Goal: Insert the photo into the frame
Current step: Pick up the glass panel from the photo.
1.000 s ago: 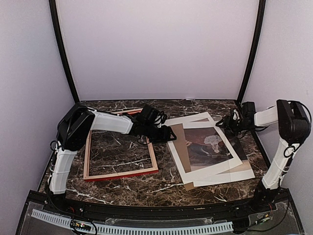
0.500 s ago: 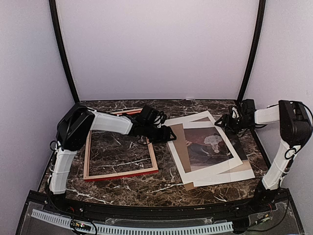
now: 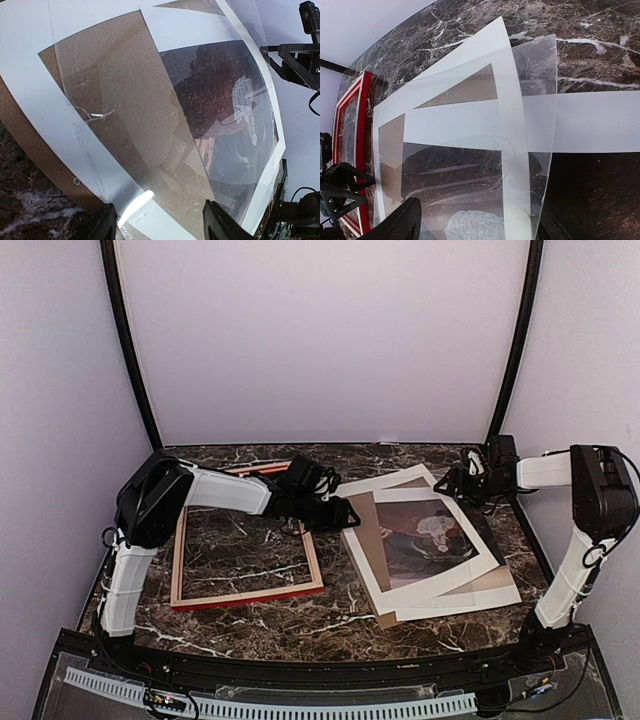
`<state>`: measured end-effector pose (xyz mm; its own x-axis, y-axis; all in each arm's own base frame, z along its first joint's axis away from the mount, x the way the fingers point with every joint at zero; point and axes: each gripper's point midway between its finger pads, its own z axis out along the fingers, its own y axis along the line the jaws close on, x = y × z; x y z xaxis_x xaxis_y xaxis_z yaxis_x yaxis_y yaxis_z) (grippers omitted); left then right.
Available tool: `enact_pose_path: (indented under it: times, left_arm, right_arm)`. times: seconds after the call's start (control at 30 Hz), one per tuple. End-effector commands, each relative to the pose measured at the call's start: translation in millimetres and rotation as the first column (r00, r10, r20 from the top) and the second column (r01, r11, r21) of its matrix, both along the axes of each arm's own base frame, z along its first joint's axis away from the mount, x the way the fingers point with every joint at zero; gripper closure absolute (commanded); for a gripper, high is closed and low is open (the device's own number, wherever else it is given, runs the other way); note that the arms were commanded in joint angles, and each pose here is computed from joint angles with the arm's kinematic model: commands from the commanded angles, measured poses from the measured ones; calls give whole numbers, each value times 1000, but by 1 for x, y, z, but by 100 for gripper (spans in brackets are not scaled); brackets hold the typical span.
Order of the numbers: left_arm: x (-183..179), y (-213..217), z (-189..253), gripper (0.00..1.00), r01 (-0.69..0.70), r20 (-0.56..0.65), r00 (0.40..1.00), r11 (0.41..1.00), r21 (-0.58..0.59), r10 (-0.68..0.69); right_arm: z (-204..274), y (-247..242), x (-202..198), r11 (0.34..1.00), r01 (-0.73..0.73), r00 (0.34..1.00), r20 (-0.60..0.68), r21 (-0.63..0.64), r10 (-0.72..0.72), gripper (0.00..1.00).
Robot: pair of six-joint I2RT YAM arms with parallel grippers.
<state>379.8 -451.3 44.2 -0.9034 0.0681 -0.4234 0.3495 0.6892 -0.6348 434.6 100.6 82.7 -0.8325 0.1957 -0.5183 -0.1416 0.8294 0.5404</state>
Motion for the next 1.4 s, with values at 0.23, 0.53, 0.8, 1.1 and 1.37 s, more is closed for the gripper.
enact_pose_path:
  times: [0.23,0.53,0.8,1.1,1.37]
  left_arm:
    - [-27,24,-49,38,2,-123,992,991,130,14]
    - [-27,23,-49,38,2,-124,992,992,126,14]
    - [-28,23,-48,38,3,-126,992,993,122,12]
    - [-28,23,-49,38,7,-130,992,992,124,10]
    - [-29,23,-49,39,8,-126,992,992,125,8]
  right_arm:
    - [23,13,3,996,-50,996,69,-72,55,21]
    - [27,15,6,993,-53,994,85,-106,62,10]
    - [31,16,8,989,-53,992,106,-140,68,7]
    - [38,18,13,983,-47,987,141,-175,73,1]
    - [45,19,15,981,-44,981,177,-189,78,1]
